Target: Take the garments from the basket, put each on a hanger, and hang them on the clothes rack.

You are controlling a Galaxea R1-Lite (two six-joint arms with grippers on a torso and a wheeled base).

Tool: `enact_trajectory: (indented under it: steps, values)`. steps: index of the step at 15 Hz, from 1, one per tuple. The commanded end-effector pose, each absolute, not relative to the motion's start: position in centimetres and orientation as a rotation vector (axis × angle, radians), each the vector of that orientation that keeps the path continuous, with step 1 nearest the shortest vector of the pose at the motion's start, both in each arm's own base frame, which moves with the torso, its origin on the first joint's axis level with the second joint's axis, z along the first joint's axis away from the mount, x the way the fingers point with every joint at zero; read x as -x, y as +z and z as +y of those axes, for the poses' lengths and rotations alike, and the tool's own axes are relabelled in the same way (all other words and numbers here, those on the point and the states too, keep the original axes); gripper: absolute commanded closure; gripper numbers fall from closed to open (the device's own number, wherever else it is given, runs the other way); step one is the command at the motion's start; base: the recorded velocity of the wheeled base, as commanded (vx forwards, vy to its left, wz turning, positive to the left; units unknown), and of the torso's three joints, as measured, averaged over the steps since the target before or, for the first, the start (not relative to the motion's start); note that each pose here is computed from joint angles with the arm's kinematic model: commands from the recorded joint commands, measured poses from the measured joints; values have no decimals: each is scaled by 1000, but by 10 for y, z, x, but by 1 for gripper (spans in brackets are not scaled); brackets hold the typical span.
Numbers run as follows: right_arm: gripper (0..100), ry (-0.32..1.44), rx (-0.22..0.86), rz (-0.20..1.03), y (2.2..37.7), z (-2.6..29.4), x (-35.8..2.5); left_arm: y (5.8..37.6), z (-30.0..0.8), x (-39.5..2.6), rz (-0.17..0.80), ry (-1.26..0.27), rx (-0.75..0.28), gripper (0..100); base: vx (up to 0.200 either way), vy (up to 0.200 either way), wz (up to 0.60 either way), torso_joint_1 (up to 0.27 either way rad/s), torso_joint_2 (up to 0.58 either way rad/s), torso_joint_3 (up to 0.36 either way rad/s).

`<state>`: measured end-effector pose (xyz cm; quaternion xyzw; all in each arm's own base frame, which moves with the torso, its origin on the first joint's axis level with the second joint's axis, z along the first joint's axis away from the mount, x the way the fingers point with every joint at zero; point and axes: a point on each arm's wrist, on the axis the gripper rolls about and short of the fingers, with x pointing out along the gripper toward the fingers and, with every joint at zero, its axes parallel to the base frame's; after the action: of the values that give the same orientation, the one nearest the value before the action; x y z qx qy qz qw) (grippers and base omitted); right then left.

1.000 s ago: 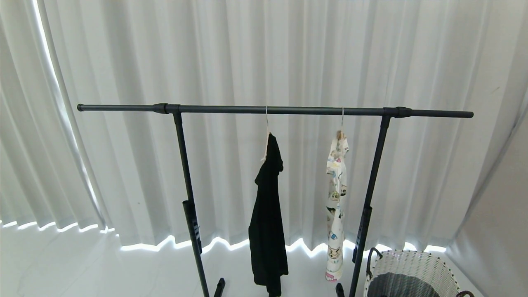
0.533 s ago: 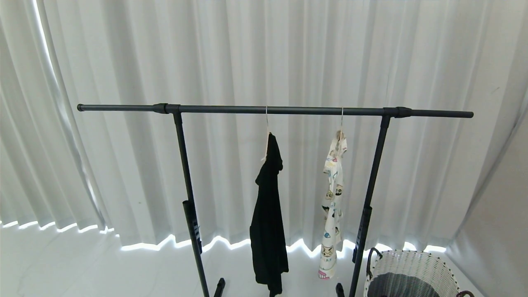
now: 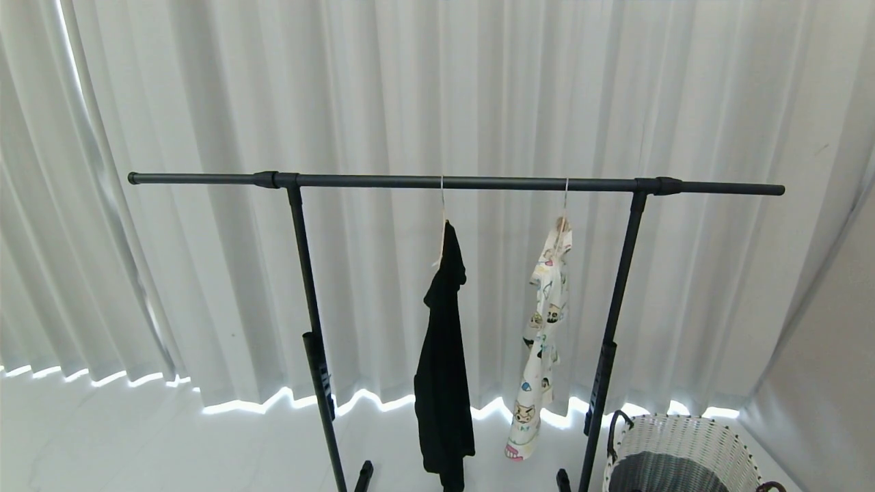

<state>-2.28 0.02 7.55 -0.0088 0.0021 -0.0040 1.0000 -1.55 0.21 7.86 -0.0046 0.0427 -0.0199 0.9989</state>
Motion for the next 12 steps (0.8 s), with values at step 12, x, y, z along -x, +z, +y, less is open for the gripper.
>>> enact_trajectory:
  steps: [12]
  values:
    - [0,-9,12,2,76,0,23,74,0,23,15,-8,-29,0,0,0,0,0,0,0]
